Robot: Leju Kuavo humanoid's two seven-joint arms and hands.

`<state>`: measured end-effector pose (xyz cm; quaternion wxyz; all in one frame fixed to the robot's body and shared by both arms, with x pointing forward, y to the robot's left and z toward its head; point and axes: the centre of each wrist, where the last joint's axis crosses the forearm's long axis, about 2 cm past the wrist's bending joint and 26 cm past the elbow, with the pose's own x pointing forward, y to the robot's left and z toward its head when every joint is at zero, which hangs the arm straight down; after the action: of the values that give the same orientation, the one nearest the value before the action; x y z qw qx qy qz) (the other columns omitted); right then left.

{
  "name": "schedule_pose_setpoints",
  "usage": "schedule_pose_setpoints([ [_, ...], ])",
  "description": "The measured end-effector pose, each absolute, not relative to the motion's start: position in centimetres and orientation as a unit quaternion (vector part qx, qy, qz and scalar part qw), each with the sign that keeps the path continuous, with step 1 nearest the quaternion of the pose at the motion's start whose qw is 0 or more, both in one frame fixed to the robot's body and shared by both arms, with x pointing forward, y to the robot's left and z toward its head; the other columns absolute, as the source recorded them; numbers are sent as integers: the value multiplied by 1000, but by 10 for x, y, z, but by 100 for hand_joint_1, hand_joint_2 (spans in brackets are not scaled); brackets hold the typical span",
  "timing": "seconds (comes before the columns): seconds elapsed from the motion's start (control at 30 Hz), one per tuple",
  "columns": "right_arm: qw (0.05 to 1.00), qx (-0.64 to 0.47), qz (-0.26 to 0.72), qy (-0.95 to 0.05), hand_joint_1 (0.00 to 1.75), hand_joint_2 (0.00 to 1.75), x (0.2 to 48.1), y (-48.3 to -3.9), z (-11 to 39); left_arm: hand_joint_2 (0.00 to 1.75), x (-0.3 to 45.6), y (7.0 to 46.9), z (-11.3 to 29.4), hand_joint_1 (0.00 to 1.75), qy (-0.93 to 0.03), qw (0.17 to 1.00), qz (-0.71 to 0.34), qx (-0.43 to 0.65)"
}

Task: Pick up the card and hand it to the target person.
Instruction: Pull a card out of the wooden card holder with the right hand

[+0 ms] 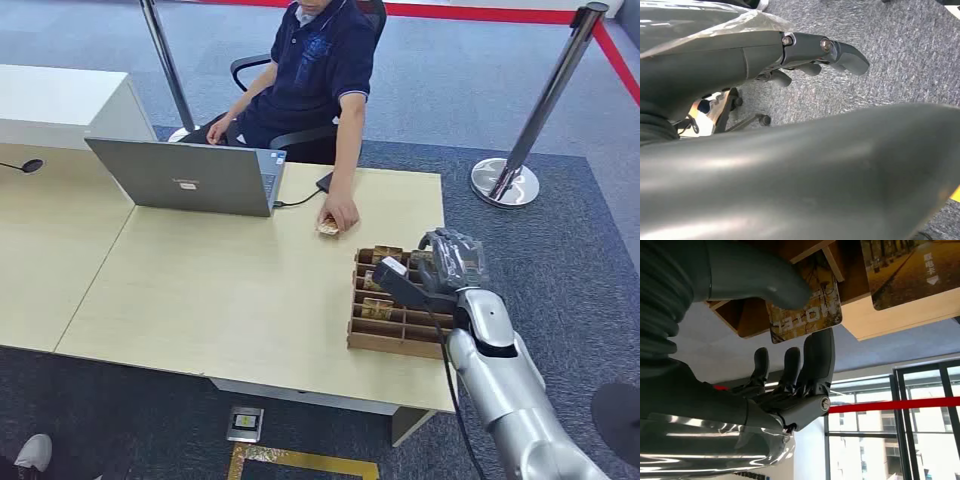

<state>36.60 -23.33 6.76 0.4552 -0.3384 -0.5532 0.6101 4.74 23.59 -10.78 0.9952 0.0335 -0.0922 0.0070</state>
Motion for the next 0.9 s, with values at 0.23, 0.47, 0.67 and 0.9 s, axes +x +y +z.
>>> schedule_pose_setpoints([
  [0.23, 455, -341, 607, -555, 169, 175, 366, -234, 68, 0, 47, 236, -108, 0, -92, 995, 7, 36],
  [0.47, 450, -347, 606, -556, 175, 175, 367, -235, 69, 0, 47, 236, -108, 0, -92, 995, 6, 36],
  [0.67, 438, -353, 609, -558, 175, 175, 366, -235, 70, 0, 47, 236, -108, 0, -92, 995, 7, 36],
  [0.9, 421, -351, 608, -574, 175, 175, 358, -242, 73, 0, 47, 236, -108, 0, -92, 995, 9, 36],
])
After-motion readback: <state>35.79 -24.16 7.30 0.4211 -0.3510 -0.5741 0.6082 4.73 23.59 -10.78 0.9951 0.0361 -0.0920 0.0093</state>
